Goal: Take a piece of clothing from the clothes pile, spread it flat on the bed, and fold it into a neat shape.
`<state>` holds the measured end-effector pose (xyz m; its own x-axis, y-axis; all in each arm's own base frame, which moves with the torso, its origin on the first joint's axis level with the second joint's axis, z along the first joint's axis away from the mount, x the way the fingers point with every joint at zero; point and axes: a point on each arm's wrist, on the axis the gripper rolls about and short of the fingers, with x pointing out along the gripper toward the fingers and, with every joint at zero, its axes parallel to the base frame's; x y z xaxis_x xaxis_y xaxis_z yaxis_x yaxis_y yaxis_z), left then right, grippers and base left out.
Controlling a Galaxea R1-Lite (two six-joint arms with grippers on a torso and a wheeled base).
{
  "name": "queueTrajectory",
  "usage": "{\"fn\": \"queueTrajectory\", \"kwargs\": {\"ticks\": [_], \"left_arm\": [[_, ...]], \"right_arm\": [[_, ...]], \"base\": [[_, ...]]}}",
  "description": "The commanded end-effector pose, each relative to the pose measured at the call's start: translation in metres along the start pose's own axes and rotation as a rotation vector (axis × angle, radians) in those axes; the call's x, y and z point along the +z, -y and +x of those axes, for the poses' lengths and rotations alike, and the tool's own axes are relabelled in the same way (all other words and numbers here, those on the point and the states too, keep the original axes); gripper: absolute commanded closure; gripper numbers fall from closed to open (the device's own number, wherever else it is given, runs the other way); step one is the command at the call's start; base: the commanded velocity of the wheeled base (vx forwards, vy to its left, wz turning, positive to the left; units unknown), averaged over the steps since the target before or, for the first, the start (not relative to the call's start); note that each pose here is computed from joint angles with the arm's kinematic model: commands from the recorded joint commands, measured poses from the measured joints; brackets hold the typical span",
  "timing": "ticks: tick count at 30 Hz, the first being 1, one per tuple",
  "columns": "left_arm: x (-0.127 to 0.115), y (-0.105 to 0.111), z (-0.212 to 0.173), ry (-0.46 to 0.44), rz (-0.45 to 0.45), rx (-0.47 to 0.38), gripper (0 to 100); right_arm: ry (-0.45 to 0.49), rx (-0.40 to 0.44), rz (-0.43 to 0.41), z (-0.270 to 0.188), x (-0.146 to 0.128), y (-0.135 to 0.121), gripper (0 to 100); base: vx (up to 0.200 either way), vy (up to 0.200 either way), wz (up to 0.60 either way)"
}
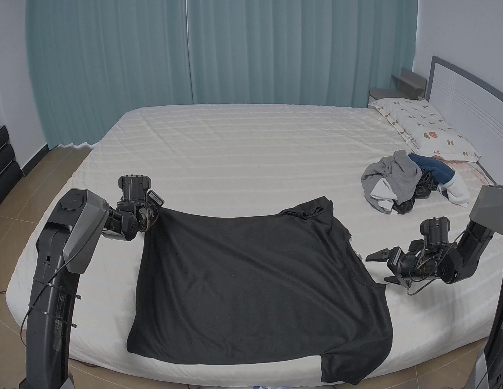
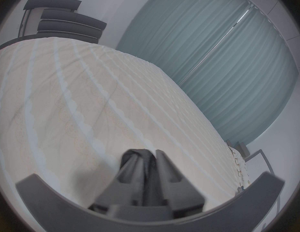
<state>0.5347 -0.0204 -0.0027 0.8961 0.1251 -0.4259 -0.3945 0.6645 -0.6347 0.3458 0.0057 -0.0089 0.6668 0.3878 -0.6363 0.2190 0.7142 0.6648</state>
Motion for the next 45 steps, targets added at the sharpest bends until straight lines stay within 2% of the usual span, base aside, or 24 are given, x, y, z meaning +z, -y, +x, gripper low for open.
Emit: {"fn": "queueTrajectory", "kwargs": {"ticks": [1,4,9,13,18,26,34,40,42,44,45], "left_arm": [[-0.001,-0.005,0.003,-0.003,-0.003,0.012,0],[-0.002,-0.007,0.004,-0.005,-0.003,0.018,0],[0.009,-0.013,0.0,0.003,-0.018,0.039,0],[0.035,-0.012,-0.021,-0.003,-0.065,0.028,0],[0.047,-0.012,-0.025,0.002,-0.075,0.013,0],[0.055,-0.018,-0.026,0.003,-0.084,0.02,0],[0.052,-0.022,-0.023,-0.007,-0.077,0.027,0],[0.049,-0.024,-0.022,-0.056,-0.076,0.013,0],[0.047,-0.025,-0.023,-0.087,-0.078,0.006,0],[0.043,-0.029,-0.026,-0.162,-0.085,0.015,0],[0.043,-0.029,-0.026,-0.162,-0.085,0.015,0]], "right_arm": [[0.003,0.002,-0.001,0.0,0.001,0.0,0],[0.002,0.003,-0.002,0.001,0.001,-0.001,0],[0.019,0.011,-0.004,0.002,0.005,-0.004,0],[0.049,0.037,0.077,0.009,0.013,-0.017,0],[0.038,0.029,0.08,0.015,0.007,-0.018,0],[0.088,0.019,0.05,0.033,0.002,-0.018,0],[0.076,0.015,0.04,0.042,-0.004,-0.019,0],[0.074,0.015,0.041,0.042,-0.004,-0.018,0],[0.074,0.015,0.041,0.042,-0.004,-0.018,0],[0.072,0.014,0.041,0.042,-0.005,-0.018,0],[0.072,0.014,0.041,0.042,-0.005,-0.018,0]], "base": [[0.0,0.0,0.0],[0.0,0.0,0.0],[0.0,0.0,0.0],[0.0,0.0,0.0],[0.0,0.0,0.0],[0.0,0.0,0.0],[0.0,0.0,0.0],[0.0,0.0,0.0],[0.0,0.0,0.0],[0.0,0.0,0.0],[0.0,0.0,0.0]]}}
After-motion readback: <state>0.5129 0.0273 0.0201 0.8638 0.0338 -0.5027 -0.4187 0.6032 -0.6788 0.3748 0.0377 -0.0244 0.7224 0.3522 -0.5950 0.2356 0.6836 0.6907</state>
